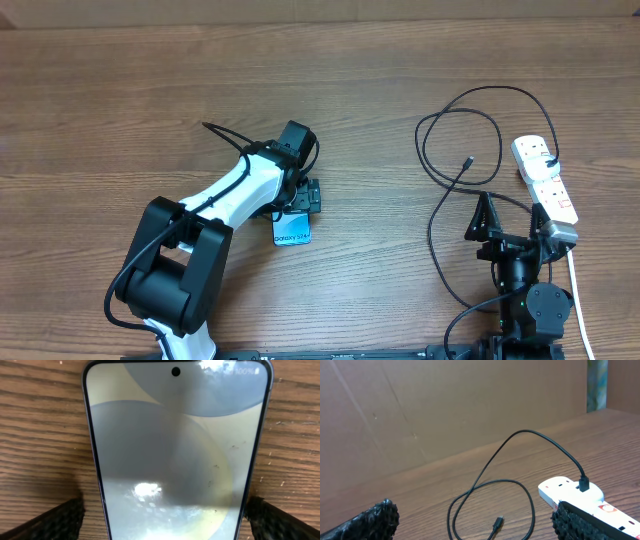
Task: Plug charger to phone and switch on socket
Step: 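Close the left gripper on the phone's top edge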
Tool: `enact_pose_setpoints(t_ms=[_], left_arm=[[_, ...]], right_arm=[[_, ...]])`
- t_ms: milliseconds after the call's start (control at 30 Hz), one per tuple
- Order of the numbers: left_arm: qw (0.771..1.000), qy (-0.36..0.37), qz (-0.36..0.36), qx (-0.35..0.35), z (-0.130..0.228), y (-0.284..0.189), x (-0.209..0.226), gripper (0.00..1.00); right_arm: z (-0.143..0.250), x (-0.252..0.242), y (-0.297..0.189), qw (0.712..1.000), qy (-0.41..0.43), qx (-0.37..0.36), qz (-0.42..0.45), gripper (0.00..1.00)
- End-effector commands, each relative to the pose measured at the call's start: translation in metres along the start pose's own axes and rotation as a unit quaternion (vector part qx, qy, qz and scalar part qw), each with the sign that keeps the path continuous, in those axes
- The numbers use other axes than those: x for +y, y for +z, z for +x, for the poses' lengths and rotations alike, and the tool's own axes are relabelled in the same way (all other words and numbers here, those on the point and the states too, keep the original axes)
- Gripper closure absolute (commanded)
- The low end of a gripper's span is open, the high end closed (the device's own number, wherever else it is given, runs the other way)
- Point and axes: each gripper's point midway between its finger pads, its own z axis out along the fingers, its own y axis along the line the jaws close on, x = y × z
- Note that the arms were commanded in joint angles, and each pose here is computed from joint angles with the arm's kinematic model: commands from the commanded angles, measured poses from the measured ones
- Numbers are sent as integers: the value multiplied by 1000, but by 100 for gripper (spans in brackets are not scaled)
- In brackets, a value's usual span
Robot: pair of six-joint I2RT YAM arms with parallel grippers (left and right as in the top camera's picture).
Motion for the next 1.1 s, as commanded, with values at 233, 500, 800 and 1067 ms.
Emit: enact_pose_setpoints(t_ms=[233, 500, 800, 1067], left_arm=[[1000, 6, 3, 25, 9, 10, -1, 29], [1000, -7, 2, 24, 9, 10, -1, 33], [1000, -1, 2, 21, 7, 9, -1, 36], [1000, -1, 5, 17, -3, -5, -7, 41]], right_arm=[[3, -1, 0, 1000, -2, 0, 0, 0], [3, -1, 0, 1000, -2, 0, 0, 0], [3, -1, 0, 1000, -2, 0, 0, 0], [3, -1, 0, 1000, -2, 0, 0, 0]])
